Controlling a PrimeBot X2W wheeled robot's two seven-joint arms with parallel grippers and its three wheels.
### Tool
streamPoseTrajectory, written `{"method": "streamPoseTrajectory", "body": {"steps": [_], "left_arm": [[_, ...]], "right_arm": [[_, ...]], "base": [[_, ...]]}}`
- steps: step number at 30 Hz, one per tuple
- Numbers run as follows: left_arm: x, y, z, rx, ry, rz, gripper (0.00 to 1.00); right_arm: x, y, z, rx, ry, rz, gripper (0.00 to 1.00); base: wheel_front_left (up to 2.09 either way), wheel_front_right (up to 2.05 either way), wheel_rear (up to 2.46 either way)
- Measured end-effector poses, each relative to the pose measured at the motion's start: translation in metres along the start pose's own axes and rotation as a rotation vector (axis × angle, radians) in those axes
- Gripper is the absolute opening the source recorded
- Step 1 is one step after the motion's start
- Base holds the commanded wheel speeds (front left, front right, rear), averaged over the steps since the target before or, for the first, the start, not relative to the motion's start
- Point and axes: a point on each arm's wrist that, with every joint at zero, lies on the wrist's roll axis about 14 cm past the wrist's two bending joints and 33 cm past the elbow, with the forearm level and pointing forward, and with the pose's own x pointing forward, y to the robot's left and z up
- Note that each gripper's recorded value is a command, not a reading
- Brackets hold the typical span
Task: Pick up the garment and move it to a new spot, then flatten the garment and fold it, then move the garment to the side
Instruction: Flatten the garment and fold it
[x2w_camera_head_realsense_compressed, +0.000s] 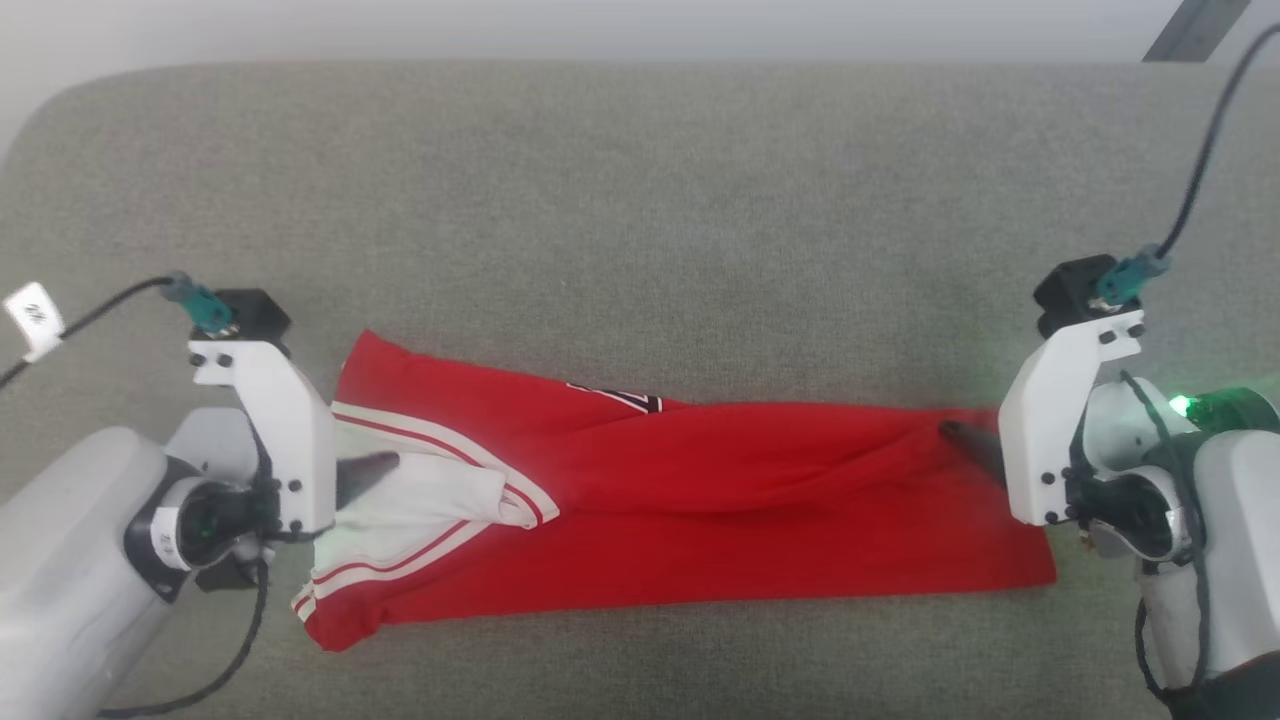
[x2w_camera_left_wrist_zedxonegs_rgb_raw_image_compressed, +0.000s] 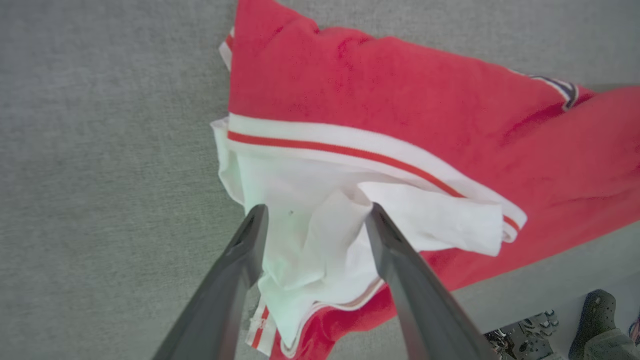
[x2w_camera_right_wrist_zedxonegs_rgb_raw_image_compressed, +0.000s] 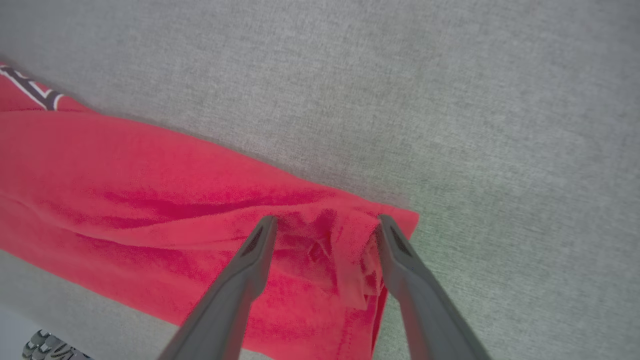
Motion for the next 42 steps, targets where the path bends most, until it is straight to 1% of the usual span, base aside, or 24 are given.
{"method": "streamPoseTrajectory", "body": {"steps": [3,7,10,13,14,19,26,30,34,35,36,37,38,39,40,42], "left_arm": [[-0.01,-0.001,0.014,0.012,-0.083,-0.008,1.0],[-0.026,0.007,0.031,0.028,-0.218,0.021,1.0],[-0.036,0.011,0.042,0.038,-0.33,0.032,1.0],[-0.047,0.02,0.051,0.026,-0.45,0.051,1.0],[-0.047,0.02,0.051,0.026,-0.45,0.051,1.0],[-0.067,0.037,0.062,-0.006,-0.652,0.081,1.0],[-0.101,0.069,0.061,0.001,-0.906,0.189,1.0],[-0.111,0.088,0.046,-0.009,-0.963,0.261,1.0],[-0.117,0.104,0.03,-0.035,-0.977,0.319,1.0],[-0.121,0.106,0.03,-0.035,-0.994,0.334,1.0],[-0.127,0.109,0.031,-0.04,-1.018,0.35,1.0],[-0.133,0.11,0.032,-0.036,-1.044,0.36,1.0],[-0.138,0.112,0.032,-0.037,-1.065,0.373,1.0],[-0.14,0.114,0.028,-0.054,-1.079,0.377,1.0],[-0.141,0.116,0.022,-0.044,-1.08,0.391,1.0],[-0.144,0.119,0.013,-0.058,-1.094,0.405,1.0]], "right_arm": [[-0.007,0.001,0.007,0.015,-0.039,0.01,1.0],[-0.017,-0.007,0.018,0.04,-0.101,-0.009,1.0],[-0.02,-0.015,0.019,0.056,-0.111,-0.029,1.0],[-0.019,-0.021,0.014,0.067,-0.083,-0.048,1.0],[-0.019,-0.021,0.014,0.067,-0.083,-0.048,1.0],[-0.011,-0.024,-0.006,0.094,-0.004,-0.044,1.0],[0.004,-0.019,-0.033,0.132,0.093,-0.018,1.0],[0.013,-0.013,-0.043,0.139,0.129,-0.006,1.0],[0.021,-0.006,-0.045,0.142,0.145,0.012,1.0],[0.022,-0.005,-0.047,0.142,0.151,0.015,0.85],[0.024,-0.004,-0.047,0.137,0.159,0.019,0.41],[0.025,-0.003,-0.048,0.133,0.163,0.021,0.11],[0.026,-0.002,-0.048,0.131,0.163,0.027,0.0],[0.026,0.0,-0.047,0.132,0.159,0.032,0.0],[0.026,0.001,-0.046,0.131,0.155,0.038,0.0],[0.027,0.004,-0.045,0.132,0.15,0.048,0.0]], "base": [[0.0,0.0,0.0],[0.0,0.0,0.0],[0.0,0.0,0.0],[0.0,0.0,0.0],[0.0,0.0,0.0],[0.0,0.0,0.0],[0.0,0.0,0.0],[0.0,0.0,0.0],[0.0,0.0,0.0],[0.0,0.0,0.0],[0.0,0.0,0.0],[0.0,0.0,0.0],[0.0,0.0,0.0],[0.0,0.0,0.0],[0.0,0.0,0.0],[0.0,0.0,0.0]]}}
